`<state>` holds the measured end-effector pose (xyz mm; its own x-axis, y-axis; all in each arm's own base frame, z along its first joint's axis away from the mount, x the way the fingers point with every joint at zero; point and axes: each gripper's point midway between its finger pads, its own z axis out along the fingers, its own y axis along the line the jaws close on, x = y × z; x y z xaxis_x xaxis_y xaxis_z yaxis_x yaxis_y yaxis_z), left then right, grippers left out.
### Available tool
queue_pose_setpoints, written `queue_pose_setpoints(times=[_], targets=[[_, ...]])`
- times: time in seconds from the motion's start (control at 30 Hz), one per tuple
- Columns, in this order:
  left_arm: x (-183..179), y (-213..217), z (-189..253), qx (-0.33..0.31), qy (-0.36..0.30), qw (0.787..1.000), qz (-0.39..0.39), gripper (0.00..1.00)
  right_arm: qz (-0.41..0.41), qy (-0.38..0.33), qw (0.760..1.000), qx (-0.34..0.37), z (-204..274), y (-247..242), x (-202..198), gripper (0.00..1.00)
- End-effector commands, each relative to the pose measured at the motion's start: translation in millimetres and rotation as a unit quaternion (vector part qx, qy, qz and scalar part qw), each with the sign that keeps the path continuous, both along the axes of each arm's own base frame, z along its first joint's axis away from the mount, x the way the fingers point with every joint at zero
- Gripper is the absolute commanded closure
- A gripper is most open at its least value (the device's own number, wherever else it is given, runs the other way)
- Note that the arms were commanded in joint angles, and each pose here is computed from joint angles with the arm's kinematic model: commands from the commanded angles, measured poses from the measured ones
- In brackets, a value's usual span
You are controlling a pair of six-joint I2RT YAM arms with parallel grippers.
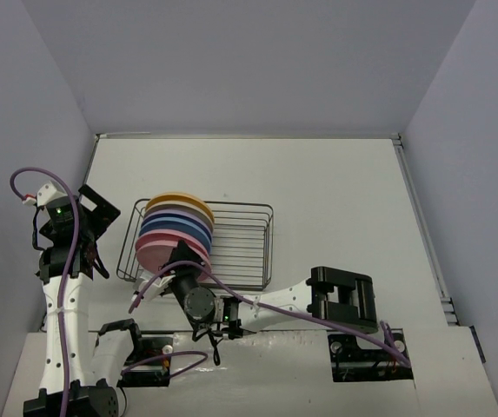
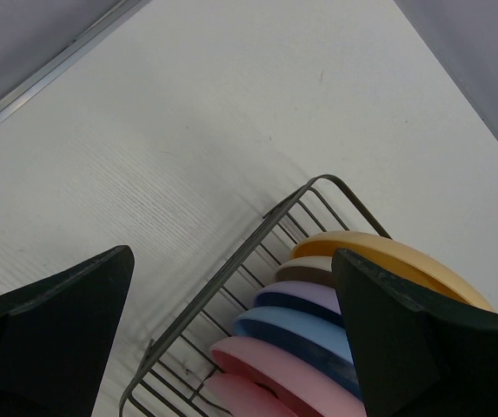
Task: Load the plates into the dish rack
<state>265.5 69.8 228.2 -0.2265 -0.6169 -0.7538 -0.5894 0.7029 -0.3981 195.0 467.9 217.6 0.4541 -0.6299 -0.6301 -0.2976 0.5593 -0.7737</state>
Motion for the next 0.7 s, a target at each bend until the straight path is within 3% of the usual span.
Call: queue_pose_setpoints(times=[0.0,0.2,0.4,0.53,0.67], targets=[[8.2,1.5,24.9,0.016,-0.041,0.999,-0.006,0.03,-0.009,0.028,0.993,0.111,43.5,-12.1,0.6,0.66],[8.1,0.9,26.3,0.015,-0.043,0.999,-0.007,0.03,0.031,0.048,0.988,0.145,71.4,-11.1,-6.4,0.44],[7.8,1.4,28.2,0.017,-0.044,0.999,-0.006,0.03,0.073,0.068,0.970,0.220,132.3,-29.1,-9.9,0.18],[7.7,2.2,29.7,0.019,-0.045,0.999,-0.005,0.03,0.055,0.134,0.944,0.296,163.1,-63.9,26.5,0.05],[8.7,4.1,27.5,0.024,-0.037,0.999,-0.006,0.03,-0.061,0.188,0.896,0.396,161.8,-152.3,96.2,0.00]])
